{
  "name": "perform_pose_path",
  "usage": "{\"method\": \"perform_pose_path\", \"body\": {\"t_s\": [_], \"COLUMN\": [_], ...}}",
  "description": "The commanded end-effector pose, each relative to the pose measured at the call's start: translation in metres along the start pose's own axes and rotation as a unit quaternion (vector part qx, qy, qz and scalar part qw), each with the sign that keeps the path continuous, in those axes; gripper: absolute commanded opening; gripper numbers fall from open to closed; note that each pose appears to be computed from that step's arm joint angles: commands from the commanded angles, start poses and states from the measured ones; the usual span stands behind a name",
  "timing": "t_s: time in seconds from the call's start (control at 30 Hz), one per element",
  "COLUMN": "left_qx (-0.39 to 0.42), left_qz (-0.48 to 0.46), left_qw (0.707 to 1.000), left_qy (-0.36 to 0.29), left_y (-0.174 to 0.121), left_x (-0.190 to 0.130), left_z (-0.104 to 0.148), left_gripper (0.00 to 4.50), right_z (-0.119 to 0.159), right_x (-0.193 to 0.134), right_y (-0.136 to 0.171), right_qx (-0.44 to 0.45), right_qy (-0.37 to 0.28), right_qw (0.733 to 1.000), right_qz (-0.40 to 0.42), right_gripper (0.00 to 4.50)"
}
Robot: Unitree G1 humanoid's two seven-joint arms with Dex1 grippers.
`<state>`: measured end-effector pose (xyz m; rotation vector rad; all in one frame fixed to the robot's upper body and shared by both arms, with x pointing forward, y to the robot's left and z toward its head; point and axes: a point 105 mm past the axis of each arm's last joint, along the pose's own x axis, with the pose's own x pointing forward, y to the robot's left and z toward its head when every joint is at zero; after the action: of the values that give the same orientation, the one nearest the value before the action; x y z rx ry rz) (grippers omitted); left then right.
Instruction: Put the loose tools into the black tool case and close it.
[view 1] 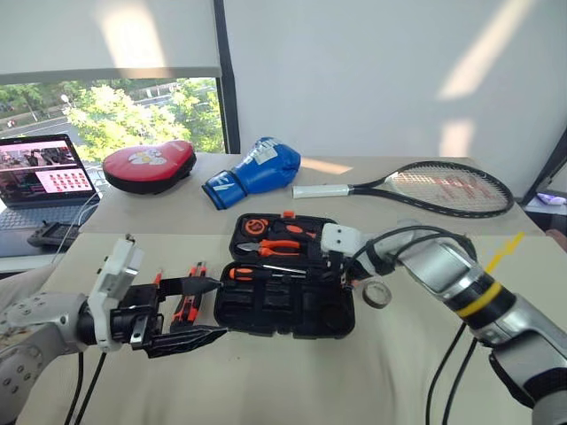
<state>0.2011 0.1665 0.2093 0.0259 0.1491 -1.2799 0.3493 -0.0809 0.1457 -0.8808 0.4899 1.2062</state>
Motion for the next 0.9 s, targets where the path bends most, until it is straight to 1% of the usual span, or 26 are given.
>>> {"method": "perform_pose_path", "body": {"t_s": [0.03,0.2,0.3,0.43,0.53,0.67,0.73,0.77,0.83,0.87,0.9], "left_qx": [0.021,0.018,0.017,0.019,0.020,0.018,0.017,0.016,0.013,0.010,0.008], "left_qz": [0.006,0.017,0.017,0.015,0.016,0.016,0.016,0.016,0.021,0.025,0.028], "left_qw": [1.000,1.000,1.000,1.000,1.000,1.000,1.000,1.000,1.000,1.000,1.000], "left_qy": [0.002,0.003,0.002,0.002,0.005,0.008,0.009,0.009,0.010,0.010,0.010], "left_y": [-0.006,-0.003,-0.001,0.002,0.002,0.002,0.002,0.002,0.004,0.005,0.006], "left_x": [-0.001,-0.001,0.002,0.004,0.003,0.000,-0.001,-0.002,-0.007,-0.009,-0.011], "left_z": [0.007,0.007,0.008,0.008,0.006,0.001,-0.001,-0.003,-0.006,-0.009,-0.011], "left_gripper": [4.50,4.50,4.50,4.50,4.50,4.50,4.50,4.50,4.50,4.50,4.50], "right_z": [0.012,0.025,0.018,0.008,0.002,-0.003,-0.001,0.001,0.008,0.017,0.026], "right_x": [0.001,0.002,0.005,0.013,0.017,0.023,0.024,0.023,0.017,0.009,0.001], "right_y": [0.002,0.010,0.008,0.007,0.015,0.017,0.017,0.016,0.012,0.011,0.010], "right_qx": [-0.026,-0.025,-0.028,-0.021,-0.033,-0.051,-0.055,-0.059,-0.061,-0.061,-0.055], "right_qy": [-0.013,-0.031,-0.007,0.009,0.023,0.031,0.021,0.014,-0.007,-0.034,-0.063], "right_qw": [0.999,0.998,0.999,0.999,0.997,0.995,0.995,0.996,0.996,0.996,0.995], "right_qz": [0.015,0.041,0.035,0.037,0.063,0.073,0.076,0.073,0.058,0.054,0.050], "right_gripper": [0.84,0.83,0.83,0.83,0.83,0.83,1.84,2.08,2.78,3.04,3.04]}}
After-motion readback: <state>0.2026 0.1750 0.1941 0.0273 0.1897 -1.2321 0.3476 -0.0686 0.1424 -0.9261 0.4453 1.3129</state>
